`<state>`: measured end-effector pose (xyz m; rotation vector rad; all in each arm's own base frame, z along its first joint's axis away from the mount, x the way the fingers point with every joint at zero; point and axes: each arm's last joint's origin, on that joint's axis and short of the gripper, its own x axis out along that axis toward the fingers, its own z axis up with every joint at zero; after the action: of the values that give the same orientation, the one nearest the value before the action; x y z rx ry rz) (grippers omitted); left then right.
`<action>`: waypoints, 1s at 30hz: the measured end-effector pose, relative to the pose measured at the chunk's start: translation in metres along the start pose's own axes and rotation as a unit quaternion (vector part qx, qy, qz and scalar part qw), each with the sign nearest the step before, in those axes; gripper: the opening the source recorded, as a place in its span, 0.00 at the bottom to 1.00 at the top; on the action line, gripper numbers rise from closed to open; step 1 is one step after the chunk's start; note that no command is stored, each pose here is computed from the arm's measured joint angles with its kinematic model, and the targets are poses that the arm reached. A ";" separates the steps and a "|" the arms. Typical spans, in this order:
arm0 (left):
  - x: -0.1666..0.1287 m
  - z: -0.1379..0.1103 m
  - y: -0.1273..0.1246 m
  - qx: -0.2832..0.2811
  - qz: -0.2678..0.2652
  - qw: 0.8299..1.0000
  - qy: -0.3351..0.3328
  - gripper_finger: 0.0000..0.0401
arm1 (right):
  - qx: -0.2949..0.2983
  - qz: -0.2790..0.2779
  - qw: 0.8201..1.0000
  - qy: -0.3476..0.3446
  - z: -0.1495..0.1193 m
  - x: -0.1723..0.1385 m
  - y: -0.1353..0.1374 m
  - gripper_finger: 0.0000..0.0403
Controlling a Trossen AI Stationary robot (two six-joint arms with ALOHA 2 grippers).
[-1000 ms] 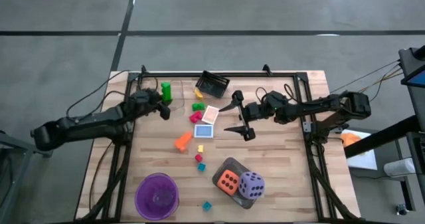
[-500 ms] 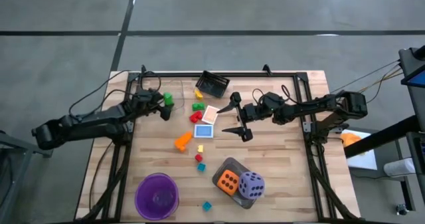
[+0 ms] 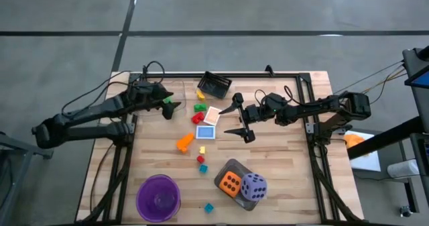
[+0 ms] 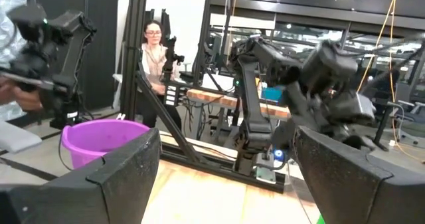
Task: Pick & Place Toys
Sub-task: Put the orange game piece into the transparent bin
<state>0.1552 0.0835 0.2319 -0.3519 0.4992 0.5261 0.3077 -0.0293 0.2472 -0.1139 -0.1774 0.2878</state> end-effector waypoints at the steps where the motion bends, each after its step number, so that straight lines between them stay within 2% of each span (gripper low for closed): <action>1: -0.003 0.003 -0.005 0.006 -0.007 1.000 0.008 0.83 | 0.000 0.000 1.000 0.000 0.000 0.000 0.000 0.84; 7: -0.014 0.007 -0.033 0.022 -0.044 0.998 0.044 0.83 | 0.001 0.001 1.000 0.009 -0.002 0.000 0.000 0.84; 11: -0.007 -0.007 -0.057 0.017 -0.086 0.992 0.088 0.83 | 0.004 0.001 1.000 0.017 -0.004 0.000 0.000 0.84; 15: 0.010 -0.025 -0.081 0.009 -0.095 0.985 0.145 0.83 | 0.004 0.001 1.000 0.019 -0.004 0.000 0.000 0.84; 23: 0.045 -0.036 -0.106 0.001 -0.066 0.971 0.231 0.83 | 0.009 0.002 1.000 0.030 -0.006 0.000 0.001 0.84; 26: 0.056 -0.037 -0.111 0.001 -0.061 0.963 0.263 0.83 | 0.011 0.002 0.999 0.033 -0.007 0.000 0.001 0.84; 30: 0.066 -0.039 -0.115 0.012 -0.027 0.949 0.315 0.83 | 0.012 0.003 0.999 0.036 -0.008 0.000 0.001 0.84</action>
<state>0.2544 -0.0016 0.1866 -0.5113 1.1094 0.3442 0.3085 -0.0294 0.2396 -0.1004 -0.1012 0.2908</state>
